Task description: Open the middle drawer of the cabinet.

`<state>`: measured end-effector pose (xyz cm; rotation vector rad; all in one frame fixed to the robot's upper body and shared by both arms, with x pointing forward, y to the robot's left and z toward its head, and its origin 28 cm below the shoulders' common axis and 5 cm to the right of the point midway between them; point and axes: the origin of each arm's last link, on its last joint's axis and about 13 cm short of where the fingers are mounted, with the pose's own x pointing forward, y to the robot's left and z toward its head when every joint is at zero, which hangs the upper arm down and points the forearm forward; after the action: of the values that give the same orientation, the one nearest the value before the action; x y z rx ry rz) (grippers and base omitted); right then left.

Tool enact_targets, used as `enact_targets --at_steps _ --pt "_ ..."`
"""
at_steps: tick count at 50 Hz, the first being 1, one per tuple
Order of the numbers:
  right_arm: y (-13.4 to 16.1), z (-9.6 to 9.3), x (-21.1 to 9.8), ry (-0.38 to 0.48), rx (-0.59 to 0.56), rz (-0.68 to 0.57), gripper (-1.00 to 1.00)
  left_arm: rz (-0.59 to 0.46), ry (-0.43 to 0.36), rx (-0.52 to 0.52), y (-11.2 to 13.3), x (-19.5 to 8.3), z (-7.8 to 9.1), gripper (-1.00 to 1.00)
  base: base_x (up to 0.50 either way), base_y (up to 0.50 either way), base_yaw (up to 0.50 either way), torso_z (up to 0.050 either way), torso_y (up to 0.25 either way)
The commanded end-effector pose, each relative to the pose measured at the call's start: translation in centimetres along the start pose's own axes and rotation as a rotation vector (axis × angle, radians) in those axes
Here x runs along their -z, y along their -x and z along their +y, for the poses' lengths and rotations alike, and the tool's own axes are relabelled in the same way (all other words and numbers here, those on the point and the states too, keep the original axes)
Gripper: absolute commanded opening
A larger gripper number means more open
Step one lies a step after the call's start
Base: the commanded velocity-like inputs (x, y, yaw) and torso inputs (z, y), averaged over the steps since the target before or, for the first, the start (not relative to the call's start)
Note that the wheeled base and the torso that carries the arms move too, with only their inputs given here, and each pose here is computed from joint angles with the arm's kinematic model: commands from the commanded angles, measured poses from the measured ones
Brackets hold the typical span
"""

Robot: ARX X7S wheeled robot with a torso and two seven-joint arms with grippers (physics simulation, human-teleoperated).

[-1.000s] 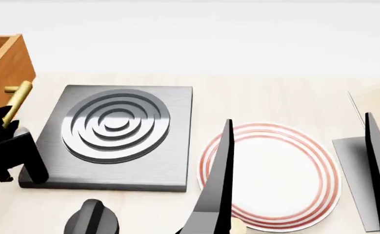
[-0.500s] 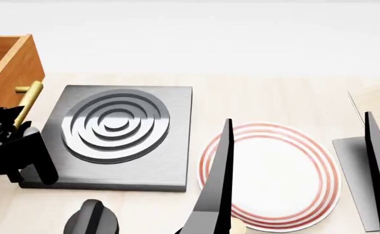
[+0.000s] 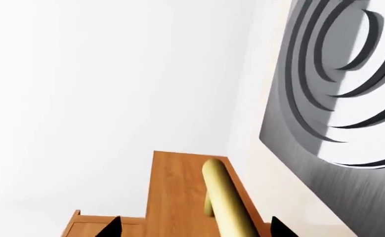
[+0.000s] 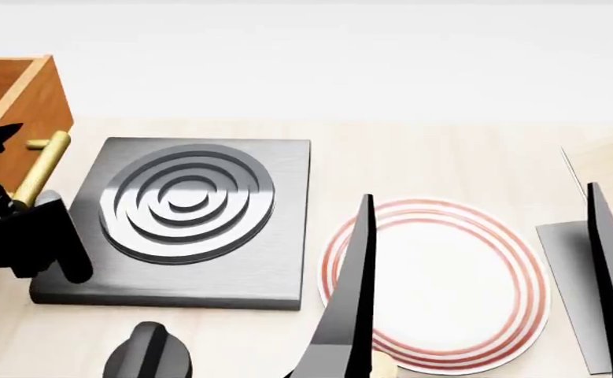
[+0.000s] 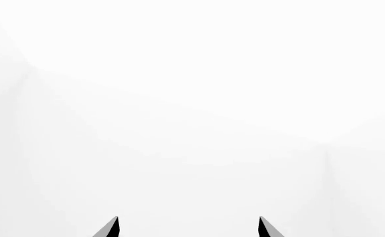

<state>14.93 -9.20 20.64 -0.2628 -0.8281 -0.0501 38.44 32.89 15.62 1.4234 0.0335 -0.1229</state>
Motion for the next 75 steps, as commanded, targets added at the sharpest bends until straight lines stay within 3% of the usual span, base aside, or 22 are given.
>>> enact_targets --at_steps 1,24,41,57,64,75 --pt "0.0 0.1 0.0 -0.001 -0.002 0.001 1.00 -0.028 -0.029 -0.002 -0.2 -0.3 0.3 1.00 0.00 0.00 0.00 0.000 0.000" --pt "0.1 0.2 0.0 -0.002 -0.005 0.002 1.00 -0.028 -0.024 0.054 -0.1 -0.2 -2.9 1.00 0.00 0.00 0.00 0.000 0.000" --pt "0.1 0.2 0.0 -0.005 -0.009 0.003 1.00 -0.135 0.058 -0.059 2.1 -2.1 -0.9 1.00 0.00 0.00 0.00 0.000 0.000" --pt "0.2 0.2 -0.1 -0.005 -0.009 -0.004 1.00 -0.208 0.248 -0.126 4.8 -3.5 1.0 1.00 0.00 0.00 0.00 0.000 0.000" --pt "0.2 0.2 -0.1 -0.006 -0.014 -0.005 1.00 -0.211 0.435 -0.211 6.1 -4.2 2.9 1.00 0.00 0.00 0.00 0.000 0.000" --pt "0.2 0.2 -0.1 -0.006 -0.016 -0.009 1.00 -0.190 0.607 -0.220 7.6 -4.7 5.1 1.00 0.00 0.00 0.00 0.000 0.000"
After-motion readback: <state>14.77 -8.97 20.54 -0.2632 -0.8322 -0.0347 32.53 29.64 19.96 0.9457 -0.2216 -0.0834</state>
